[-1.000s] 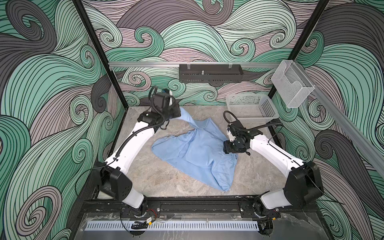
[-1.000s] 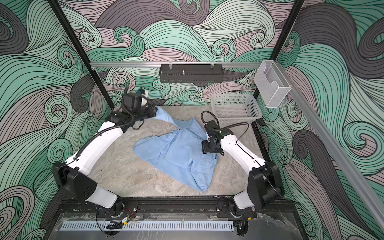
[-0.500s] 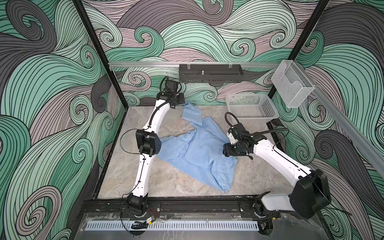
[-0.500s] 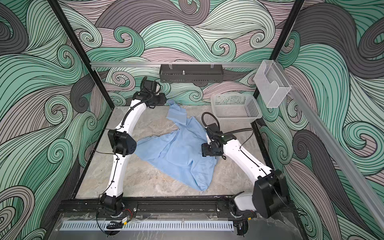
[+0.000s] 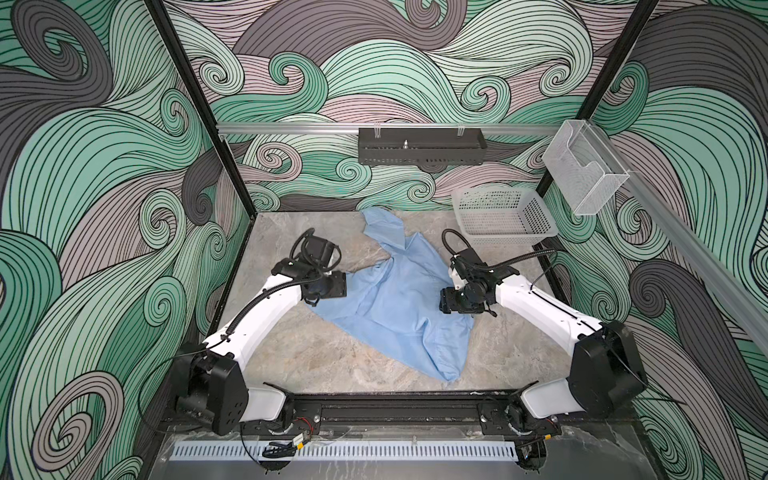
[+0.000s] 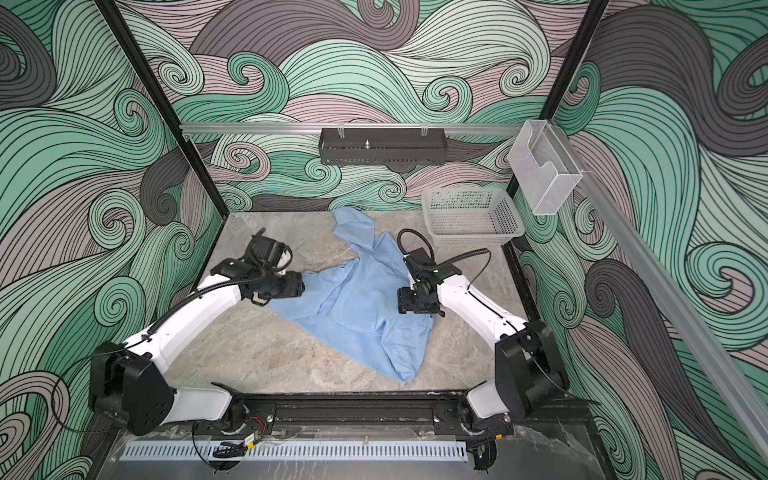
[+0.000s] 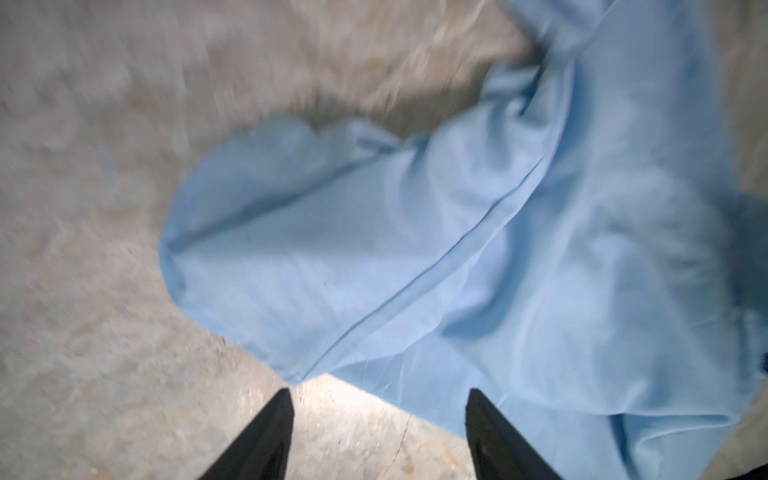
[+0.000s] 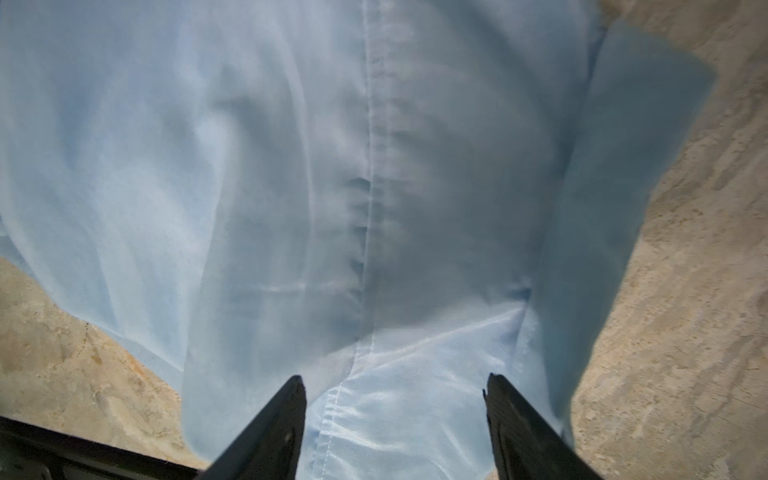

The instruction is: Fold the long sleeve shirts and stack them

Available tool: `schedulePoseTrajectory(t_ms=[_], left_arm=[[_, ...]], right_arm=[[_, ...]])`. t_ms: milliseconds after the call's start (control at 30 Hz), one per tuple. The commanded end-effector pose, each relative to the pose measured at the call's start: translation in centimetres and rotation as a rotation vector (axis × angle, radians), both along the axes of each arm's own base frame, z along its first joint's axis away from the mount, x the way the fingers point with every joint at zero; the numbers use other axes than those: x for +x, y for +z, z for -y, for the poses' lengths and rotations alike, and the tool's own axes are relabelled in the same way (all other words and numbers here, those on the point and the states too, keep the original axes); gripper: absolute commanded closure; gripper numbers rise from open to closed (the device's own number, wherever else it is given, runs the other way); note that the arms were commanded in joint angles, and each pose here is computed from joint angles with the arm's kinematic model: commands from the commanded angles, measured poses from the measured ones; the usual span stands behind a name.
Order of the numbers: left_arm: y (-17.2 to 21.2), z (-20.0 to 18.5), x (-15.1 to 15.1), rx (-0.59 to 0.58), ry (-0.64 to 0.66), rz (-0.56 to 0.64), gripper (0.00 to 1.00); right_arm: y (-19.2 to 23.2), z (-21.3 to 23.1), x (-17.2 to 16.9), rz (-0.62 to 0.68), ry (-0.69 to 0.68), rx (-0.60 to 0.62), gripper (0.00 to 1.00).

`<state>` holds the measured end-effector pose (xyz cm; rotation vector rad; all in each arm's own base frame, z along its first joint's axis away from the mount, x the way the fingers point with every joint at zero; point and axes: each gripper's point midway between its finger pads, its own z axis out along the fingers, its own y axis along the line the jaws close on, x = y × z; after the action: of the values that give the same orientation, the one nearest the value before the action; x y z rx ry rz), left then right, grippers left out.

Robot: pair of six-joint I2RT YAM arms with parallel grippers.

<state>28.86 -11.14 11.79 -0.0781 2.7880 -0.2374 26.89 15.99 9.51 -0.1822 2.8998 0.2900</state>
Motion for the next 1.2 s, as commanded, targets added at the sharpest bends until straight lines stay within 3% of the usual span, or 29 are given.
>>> schedulePoseTrajectory(t_ms=[0,233,367,533,700,900,967,1067,1167], left_arm=[[-2.9,-0.4,-1.7,0.002,0.074,-0.083,0.31],[-5.8,-1.0,-2.3,-0.038,0.222,-0.070,0.33],[-6.8,-2.4,-2.1,0.022,0.281,-0.063,0.34],[-6.6,-2.5,0.2,0.022,0.312,0.016,0.39],[-7.1,-1.7,1.9,0.005,0.311,0.017,0.54],[-7.3,-1.8,1.4,0.001,0.303,-0.002,0.75],[-6.9,-2.1,1.0,0.005,0.300,-0.006,0.70],[-6.7,-2.7,-0.2,0.037,0.293,-0.028,0.47],[-6.2,-3.5,-1.4,0.038,0.305,-0.013,0.41]], right_arm=[[0.9,-2.3,0.2,0.018,0.038,0.030,0.30],[0.7,-3.9,-0.9,0.012,0.084,0.026,0.30],[0.4,-3.9,-1.1,0.006,0.091,0.020,0.30],[0.3,-3.9,-1.3,0.000,0.093,0.019,0.30],[0.5,-4.0,-1.6,0.000,0.103,0.019,0.30],[0.7,-3.8,-1.9,0.003,0.104,0.016,0.30],[0.8,-3.8,-1.9,0.003,0.106,0.018,0.30],[0.7,-4.0,-1.9,0.001,0.110,0.018,0.30],[0.8,-4.1,-2.0,0.002,0.113,0.020,0.30]])
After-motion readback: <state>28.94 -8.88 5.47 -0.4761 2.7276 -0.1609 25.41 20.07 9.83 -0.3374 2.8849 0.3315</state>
